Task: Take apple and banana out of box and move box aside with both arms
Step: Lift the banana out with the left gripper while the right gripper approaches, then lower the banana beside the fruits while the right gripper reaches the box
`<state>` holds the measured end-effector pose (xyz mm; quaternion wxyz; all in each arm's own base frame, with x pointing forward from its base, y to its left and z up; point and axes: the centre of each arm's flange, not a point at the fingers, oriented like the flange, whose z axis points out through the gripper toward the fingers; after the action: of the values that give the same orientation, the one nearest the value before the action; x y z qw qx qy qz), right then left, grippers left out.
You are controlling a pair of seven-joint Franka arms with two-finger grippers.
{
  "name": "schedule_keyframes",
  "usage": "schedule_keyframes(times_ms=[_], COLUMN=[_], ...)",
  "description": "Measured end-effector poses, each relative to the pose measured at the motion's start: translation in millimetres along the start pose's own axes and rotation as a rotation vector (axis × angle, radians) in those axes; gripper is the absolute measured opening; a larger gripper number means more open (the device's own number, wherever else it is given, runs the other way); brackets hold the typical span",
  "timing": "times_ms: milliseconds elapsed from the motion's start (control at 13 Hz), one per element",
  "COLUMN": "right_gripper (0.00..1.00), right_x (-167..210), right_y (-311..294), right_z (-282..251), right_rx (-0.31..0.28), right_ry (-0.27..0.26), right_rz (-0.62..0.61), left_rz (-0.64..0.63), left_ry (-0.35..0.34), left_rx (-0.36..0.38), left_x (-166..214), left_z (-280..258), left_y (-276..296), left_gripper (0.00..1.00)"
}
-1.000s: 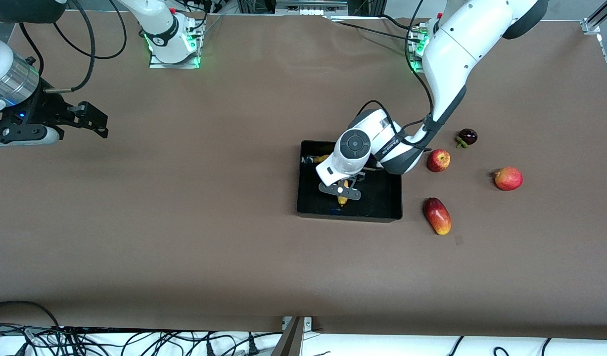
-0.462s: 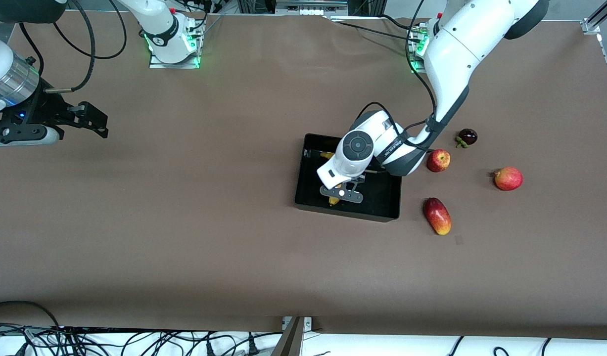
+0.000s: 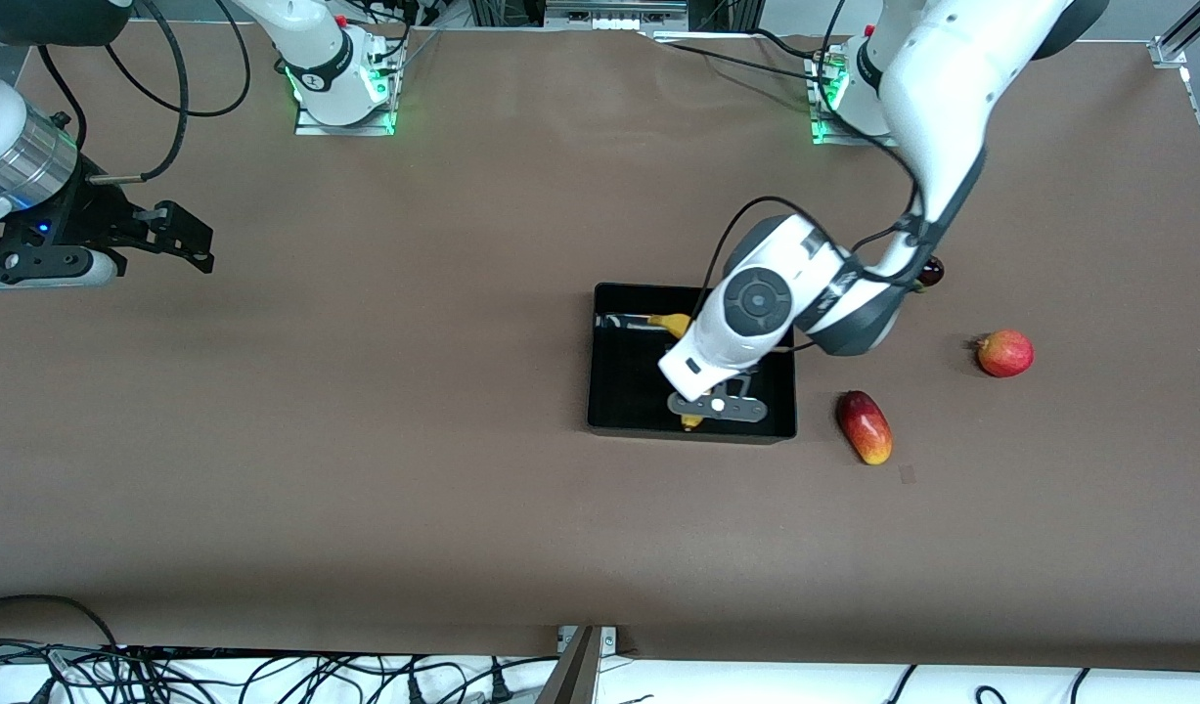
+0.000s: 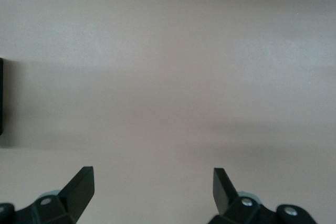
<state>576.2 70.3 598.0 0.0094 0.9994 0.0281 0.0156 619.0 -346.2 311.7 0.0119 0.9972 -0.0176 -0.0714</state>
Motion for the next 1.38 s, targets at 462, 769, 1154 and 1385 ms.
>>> schedule_keyframes(times_ms=[462,769,1154,1385], right_gripper=[1.0,1.0,1.0,1.0], right_x=[-2.2,-6.2,-0.8,-2.5], right_y=[-63.8,-85.4,-158.7,-213.6], right_z=[-6.5,-5.8,75.9,123.0], right_rx=[0.011,0.049,0.055,0.08], right_ry=[0.055,0.046,-0.096,-0.149], right_rz=[-0.102,-0.132,-0.22,-0.136], left_rz=[-0.087,0.017,0.116,0.154], left_ry=[-0.149,-0.212,-0.178,-0.106], left_rx=[0.019,0.092,0.071,0.081], left_x=[9.9,27.6,40.6,35.1], left_z=[-78.8,-65.3,6.7,67.1], left_y=[-113.1,-249.9,-360.7,-388.2], left_gripper=[0.34,0.34,0.34,0.34])
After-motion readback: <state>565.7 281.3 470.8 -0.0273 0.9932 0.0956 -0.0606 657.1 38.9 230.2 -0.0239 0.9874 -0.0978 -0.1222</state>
